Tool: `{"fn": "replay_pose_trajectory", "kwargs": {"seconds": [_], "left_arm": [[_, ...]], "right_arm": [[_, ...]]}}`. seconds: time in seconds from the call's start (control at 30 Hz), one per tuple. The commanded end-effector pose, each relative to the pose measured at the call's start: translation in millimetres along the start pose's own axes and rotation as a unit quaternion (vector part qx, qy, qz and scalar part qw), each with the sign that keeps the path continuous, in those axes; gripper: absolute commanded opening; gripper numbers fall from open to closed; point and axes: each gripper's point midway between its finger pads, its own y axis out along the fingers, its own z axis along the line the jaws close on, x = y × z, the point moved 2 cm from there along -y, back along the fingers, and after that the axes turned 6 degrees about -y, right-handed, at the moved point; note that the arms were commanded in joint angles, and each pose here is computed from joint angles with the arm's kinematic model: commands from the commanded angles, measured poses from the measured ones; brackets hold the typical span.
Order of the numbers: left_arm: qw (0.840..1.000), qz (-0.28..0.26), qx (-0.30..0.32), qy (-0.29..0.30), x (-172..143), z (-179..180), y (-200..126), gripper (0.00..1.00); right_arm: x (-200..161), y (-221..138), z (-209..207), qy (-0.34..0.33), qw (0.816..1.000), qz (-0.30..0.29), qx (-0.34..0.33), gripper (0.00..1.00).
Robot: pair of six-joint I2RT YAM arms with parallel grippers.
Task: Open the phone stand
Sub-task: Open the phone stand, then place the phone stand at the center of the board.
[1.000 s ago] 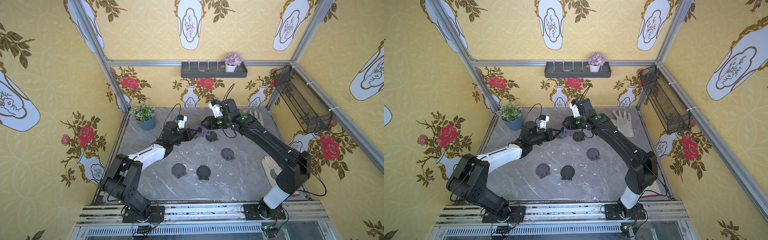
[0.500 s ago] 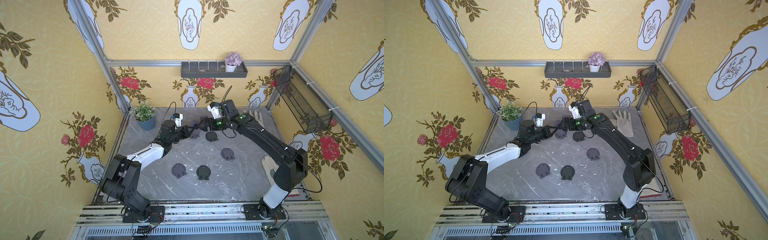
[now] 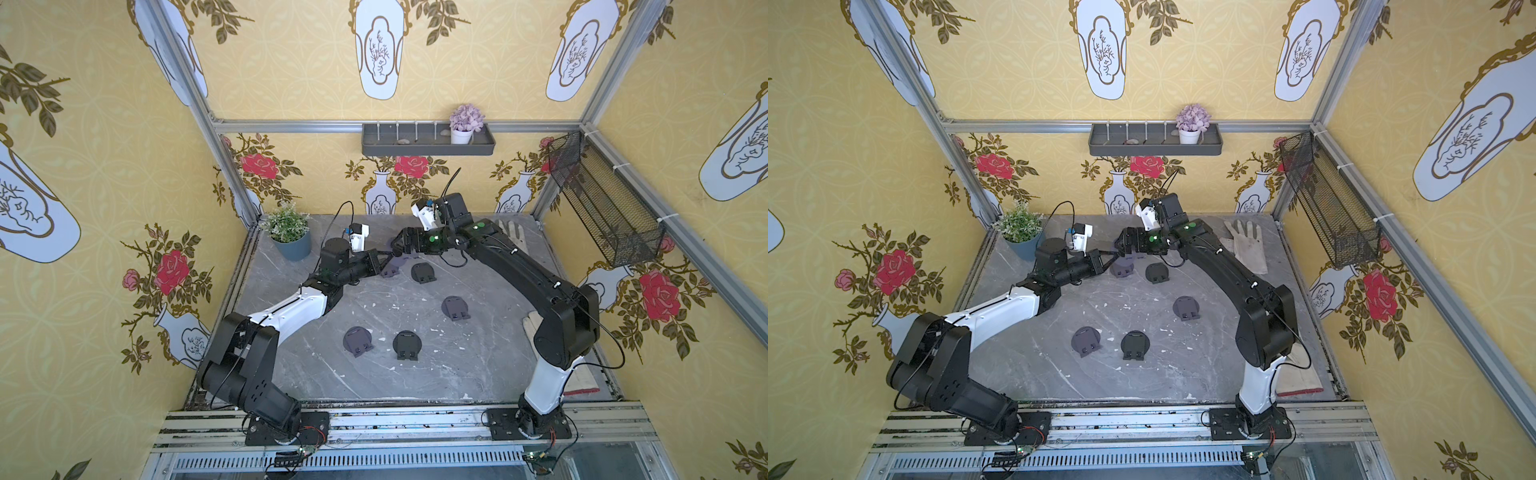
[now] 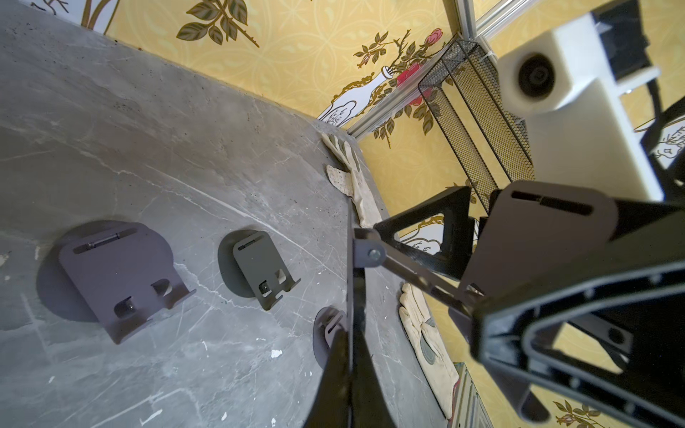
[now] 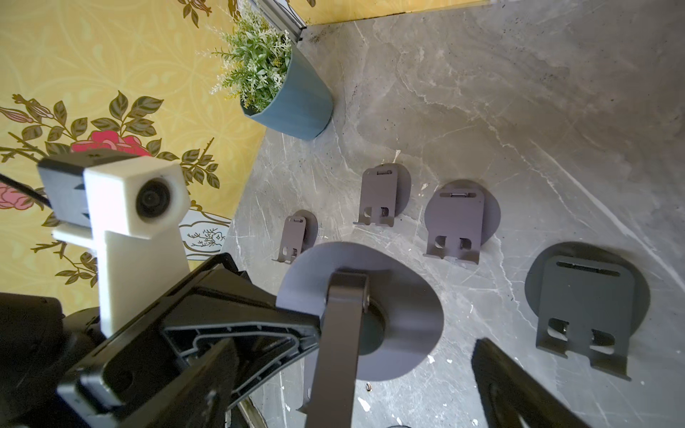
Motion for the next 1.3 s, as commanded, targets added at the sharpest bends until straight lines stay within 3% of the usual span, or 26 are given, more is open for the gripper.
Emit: {"fn": "replay_pose_trajectory", "kwargs": {"seconds": [0.0,0.27,0.43,0.5,0.53,0.57,0.6,0.67,1.27], "left_arm": [[1.0,0.004,-0.009,0.014,-2,-3,-1,0.0],[1.0,0.006,-0.012,0.016,2,-4,3,0.0],[1.0,0.009,-0.014,0.015,4,-5,7,0.0],[1.0,0.008,-0.014,0.015,5,-4,8,0.05],[1.0,0.007,-0.014,0.015,5,-5,8,0.12],[1.0,0.007,-0.014,0.016,6,-5,8,0.31],[1.0,0.007,-0.011,0.015,6,-4,9,0.6],[1.0,0.001,0.0,0.015,8,-3,8,1.0],[0.999,-0.012,0.029,0.008,2,1,-6,0.99]], "right_arm": [[10,1,3,-0.015,1.0,-0.015,0.002,0.89],[4,7,3,-0.03,0.999,-0.002,-0.024,0.51],[6,6,1,-0.029,0.999,-0.005,-0.035,0.46],[7,6,0,-0.029,0.999,-0.004,-0.04,0.46],[8,7,-2,-0.029,0.999,-0.004,-0.043,0.46],[8,7,-4,-0.028,0.998,-0.003,-0.048,0.46],[8,7,-6,-0.027,0.998,-0.002,-0.054,0.46],[10,8,-13,-0.023,0.998,0.001,-0.066,0.46],[31,2,-119,0.042,0.982,0.017,-0.184,0.48]]}}
